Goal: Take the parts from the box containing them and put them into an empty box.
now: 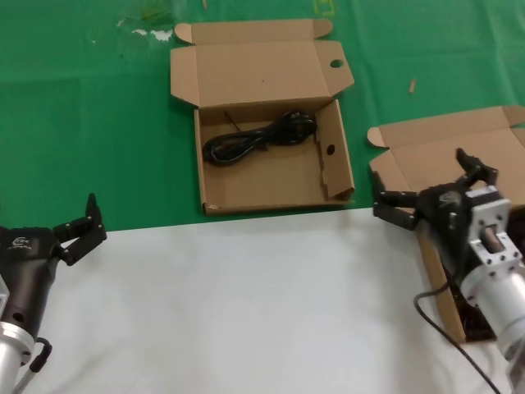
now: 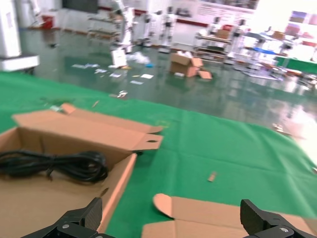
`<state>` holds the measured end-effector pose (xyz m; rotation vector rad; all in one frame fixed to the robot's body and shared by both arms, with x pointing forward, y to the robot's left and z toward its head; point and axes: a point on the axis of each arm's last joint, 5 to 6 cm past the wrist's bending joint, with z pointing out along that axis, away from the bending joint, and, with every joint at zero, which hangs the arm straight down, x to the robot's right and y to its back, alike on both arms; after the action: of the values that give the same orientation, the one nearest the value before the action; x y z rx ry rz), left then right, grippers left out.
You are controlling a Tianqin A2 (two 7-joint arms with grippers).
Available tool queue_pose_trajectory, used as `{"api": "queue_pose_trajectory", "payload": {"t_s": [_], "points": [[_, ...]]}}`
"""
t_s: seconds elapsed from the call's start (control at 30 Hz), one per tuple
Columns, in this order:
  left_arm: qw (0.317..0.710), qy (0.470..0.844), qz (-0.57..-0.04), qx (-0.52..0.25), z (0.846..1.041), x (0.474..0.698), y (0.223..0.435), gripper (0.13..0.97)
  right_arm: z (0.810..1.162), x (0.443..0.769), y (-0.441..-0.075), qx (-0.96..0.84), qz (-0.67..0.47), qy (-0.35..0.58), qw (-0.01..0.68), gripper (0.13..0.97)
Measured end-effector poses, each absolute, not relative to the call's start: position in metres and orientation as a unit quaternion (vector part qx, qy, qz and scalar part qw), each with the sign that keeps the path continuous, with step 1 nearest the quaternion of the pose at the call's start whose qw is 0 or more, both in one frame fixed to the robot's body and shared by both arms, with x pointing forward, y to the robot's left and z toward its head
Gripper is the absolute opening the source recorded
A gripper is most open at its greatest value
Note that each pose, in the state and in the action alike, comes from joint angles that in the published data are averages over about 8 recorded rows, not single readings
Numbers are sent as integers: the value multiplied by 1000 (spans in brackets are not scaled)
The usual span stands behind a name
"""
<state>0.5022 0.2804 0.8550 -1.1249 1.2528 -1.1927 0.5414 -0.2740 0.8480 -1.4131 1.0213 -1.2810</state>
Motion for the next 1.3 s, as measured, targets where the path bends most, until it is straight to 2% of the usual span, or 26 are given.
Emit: {"api": "queue_pose_trajectory", "payload": {"t_s": [0.27, 1.3], "points": [[513, 521, -496, -468, 855, 502, 280, 966, 852, 521, -278, -542, -517, 450, 486, 966], [513, 521, -496, -468, 855, 502, 280, 966, 852, 520, -278, -541, -517, 451, 487, 966]]}}
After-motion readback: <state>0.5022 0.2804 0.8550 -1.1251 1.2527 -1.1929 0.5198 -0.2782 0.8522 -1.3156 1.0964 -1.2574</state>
